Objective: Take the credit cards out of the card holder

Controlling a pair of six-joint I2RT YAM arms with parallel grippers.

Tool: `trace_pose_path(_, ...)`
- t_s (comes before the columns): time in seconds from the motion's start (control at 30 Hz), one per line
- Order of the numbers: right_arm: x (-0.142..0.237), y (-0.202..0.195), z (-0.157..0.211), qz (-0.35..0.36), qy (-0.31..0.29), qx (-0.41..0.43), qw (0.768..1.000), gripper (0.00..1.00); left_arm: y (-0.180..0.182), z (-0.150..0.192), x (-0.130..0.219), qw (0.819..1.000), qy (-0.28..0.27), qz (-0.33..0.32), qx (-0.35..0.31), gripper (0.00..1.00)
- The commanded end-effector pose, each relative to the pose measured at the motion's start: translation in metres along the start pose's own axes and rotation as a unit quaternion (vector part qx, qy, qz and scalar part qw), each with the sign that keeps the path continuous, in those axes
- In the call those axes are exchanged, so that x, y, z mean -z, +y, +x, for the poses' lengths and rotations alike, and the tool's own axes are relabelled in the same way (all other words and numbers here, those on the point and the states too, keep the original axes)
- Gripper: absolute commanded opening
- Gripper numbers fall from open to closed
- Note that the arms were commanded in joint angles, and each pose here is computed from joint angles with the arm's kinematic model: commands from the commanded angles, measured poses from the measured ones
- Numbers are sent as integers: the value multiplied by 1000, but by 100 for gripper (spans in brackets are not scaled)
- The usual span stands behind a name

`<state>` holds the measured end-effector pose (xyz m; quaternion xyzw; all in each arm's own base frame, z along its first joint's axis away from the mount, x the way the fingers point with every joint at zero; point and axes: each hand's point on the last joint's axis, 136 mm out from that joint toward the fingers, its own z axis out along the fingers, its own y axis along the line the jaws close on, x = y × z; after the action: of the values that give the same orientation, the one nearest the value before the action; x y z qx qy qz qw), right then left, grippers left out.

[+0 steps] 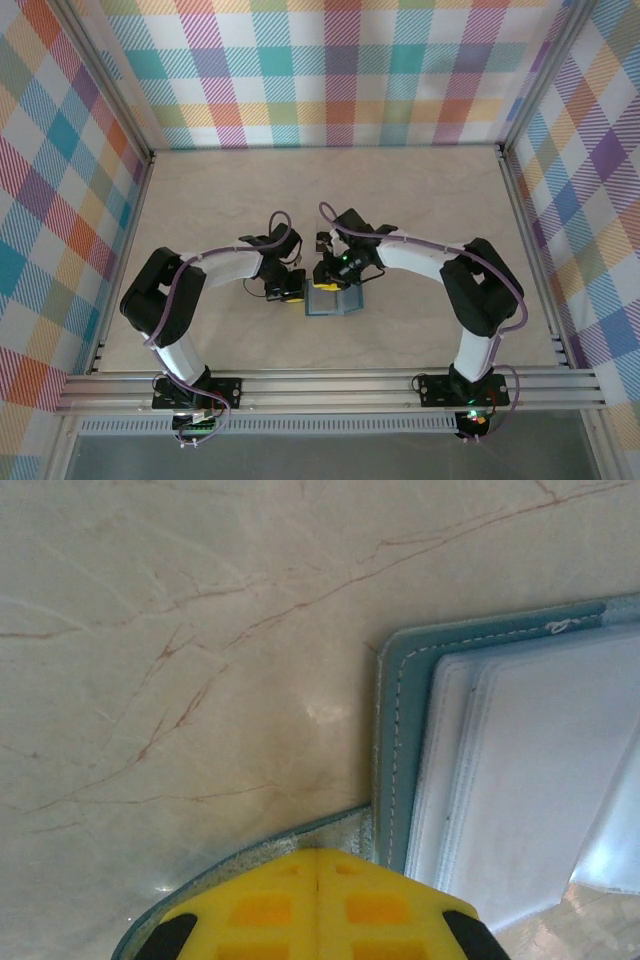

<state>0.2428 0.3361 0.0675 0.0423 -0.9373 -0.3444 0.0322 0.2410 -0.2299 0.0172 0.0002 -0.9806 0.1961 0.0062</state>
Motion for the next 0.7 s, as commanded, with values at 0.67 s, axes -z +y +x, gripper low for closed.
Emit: trace_pose_path(0.67, -15, -61, 29, 191, 28, -39, 981, 38, 24, 19, -14, 999, 20, -33, 14, 0)
